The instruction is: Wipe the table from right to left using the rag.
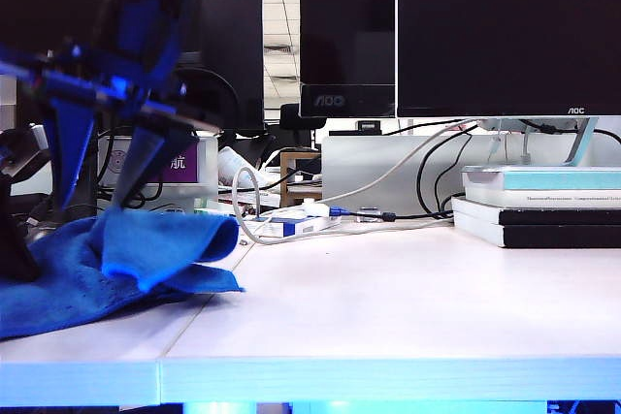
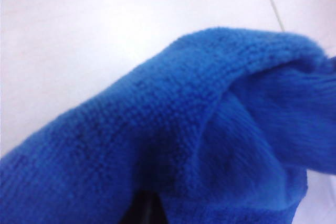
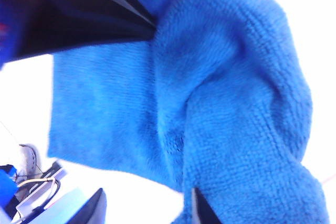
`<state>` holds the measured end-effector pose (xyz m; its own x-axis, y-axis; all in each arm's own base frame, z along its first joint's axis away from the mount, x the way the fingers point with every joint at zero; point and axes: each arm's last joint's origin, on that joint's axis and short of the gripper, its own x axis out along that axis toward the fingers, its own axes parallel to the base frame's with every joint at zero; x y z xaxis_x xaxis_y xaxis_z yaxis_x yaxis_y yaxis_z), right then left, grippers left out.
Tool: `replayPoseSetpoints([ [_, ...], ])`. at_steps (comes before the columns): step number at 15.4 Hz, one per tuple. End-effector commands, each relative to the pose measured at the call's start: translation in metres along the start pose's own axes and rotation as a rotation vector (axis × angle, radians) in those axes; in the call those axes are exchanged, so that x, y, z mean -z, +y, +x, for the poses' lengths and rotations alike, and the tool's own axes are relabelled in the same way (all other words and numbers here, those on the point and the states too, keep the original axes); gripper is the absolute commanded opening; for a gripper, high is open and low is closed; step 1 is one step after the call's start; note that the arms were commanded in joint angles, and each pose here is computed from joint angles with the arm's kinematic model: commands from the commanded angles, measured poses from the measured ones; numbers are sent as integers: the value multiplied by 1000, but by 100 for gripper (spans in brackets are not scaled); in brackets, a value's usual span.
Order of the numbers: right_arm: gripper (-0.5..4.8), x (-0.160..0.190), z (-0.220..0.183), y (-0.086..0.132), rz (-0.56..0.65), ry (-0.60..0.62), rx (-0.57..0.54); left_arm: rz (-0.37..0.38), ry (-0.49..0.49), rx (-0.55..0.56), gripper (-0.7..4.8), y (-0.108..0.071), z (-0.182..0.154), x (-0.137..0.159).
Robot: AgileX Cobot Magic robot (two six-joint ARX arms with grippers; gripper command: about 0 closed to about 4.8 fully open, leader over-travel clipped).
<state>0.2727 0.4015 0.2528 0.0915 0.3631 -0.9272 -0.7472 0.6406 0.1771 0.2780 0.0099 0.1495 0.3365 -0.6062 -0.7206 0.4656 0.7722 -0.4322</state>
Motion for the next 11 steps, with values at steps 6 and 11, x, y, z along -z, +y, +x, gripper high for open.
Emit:
replayPoseSetpoints([
  [6, 211, -19, -95, 16, -40, -271, -44, -7, 7, -3, -6, 1, 2, 3],
  [11, 211, -18, -141, 16, -45, -382, -40, -49, 56, 16, -6, 10, 16, 11],
])
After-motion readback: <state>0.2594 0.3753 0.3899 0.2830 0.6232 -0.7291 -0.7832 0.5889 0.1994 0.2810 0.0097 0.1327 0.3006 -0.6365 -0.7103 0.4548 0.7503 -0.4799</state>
